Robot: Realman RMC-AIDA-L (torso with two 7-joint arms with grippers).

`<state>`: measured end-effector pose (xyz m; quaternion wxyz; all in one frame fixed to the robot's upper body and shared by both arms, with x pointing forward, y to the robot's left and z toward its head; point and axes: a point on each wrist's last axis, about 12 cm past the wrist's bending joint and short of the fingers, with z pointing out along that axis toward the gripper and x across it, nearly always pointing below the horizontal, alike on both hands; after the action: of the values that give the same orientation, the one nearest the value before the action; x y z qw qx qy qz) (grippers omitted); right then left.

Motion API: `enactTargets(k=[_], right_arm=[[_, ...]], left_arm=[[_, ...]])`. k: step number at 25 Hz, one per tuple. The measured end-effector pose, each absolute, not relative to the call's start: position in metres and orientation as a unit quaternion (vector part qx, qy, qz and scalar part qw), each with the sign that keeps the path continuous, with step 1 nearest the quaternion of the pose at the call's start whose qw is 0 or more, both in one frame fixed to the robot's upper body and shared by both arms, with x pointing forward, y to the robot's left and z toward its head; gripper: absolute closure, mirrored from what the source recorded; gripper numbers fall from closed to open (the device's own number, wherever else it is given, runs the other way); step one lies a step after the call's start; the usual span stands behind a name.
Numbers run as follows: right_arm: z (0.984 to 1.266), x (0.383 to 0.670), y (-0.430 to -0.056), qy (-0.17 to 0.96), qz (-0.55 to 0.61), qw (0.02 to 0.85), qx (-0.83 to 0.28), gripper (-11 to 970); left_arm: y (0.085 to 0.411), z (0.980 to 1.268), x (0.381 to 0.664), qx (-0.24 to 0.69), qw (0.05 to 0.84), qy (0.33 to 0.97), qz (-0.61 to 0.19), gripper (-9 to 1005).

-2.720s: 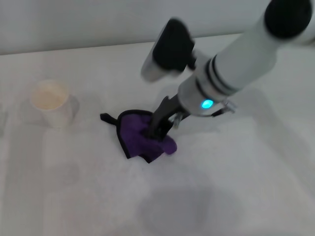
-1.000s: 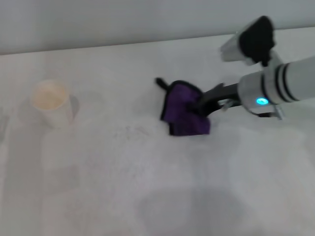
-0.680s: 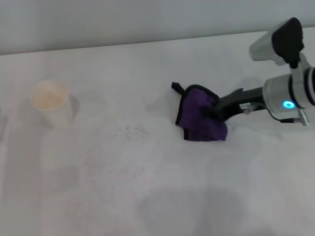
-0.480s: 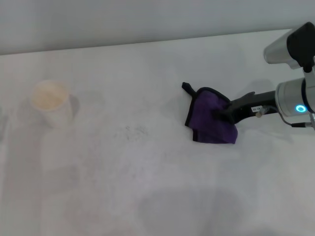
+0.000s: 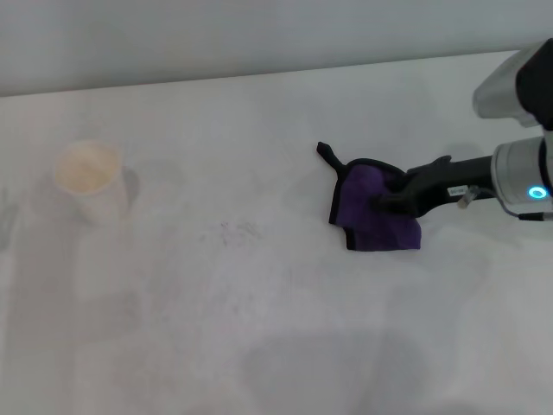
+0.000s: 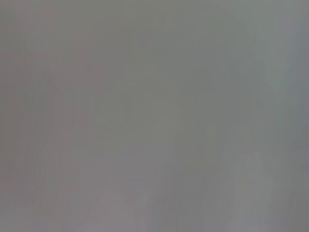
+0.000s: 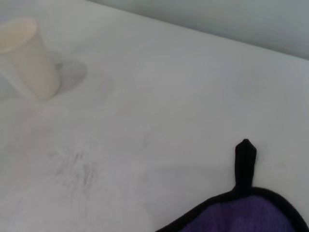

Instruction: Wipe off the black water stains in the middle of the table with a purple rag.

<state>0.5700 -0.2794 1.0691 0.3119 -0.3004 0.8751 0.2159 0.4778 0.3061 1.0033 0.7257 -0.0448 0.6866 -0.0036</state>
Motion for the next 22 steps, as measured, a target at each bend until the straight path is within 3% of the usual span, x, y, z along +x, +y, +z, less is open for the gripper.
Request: enactTargets(k=[5, 7, 13, 18, 22], right_arm=[[1.078, 0.574, -0.297, 0.872, 0.217, 0.35, -0.266, 615], [1.081, 0.577, -0.305, 0.864, 0.226, 0.381, -0.24, 367], [1.089, 0.581, -0.322, 0.799, 0.288, 0.511, -0.132, 134], [1.091, 0.572, -0.345, 0.72, 0.288, 0.629, -0.042, 111], [1.071, 0.555, -0.353, 0.673, 0.167, 0.718, -0.053, 92]], left_arm=[[0.306, 1.003, 0.478, -0.044, 0.725, 0.687, -0.004, 110], [0.305, 1.004, 0.48, -0.043, 0.725, 0.687, -0.005, 110], [0.304, 1.005, 0.483, -0.041, 0.726, 0.686, -0.006, 110], [0.304, 1.007, 0.486, -0.04, 0.728, 0.684, -0.007, 111], [0.303, 1.008, 0.488, -0.04, 0.73, 0.682, -0.007, 111]])
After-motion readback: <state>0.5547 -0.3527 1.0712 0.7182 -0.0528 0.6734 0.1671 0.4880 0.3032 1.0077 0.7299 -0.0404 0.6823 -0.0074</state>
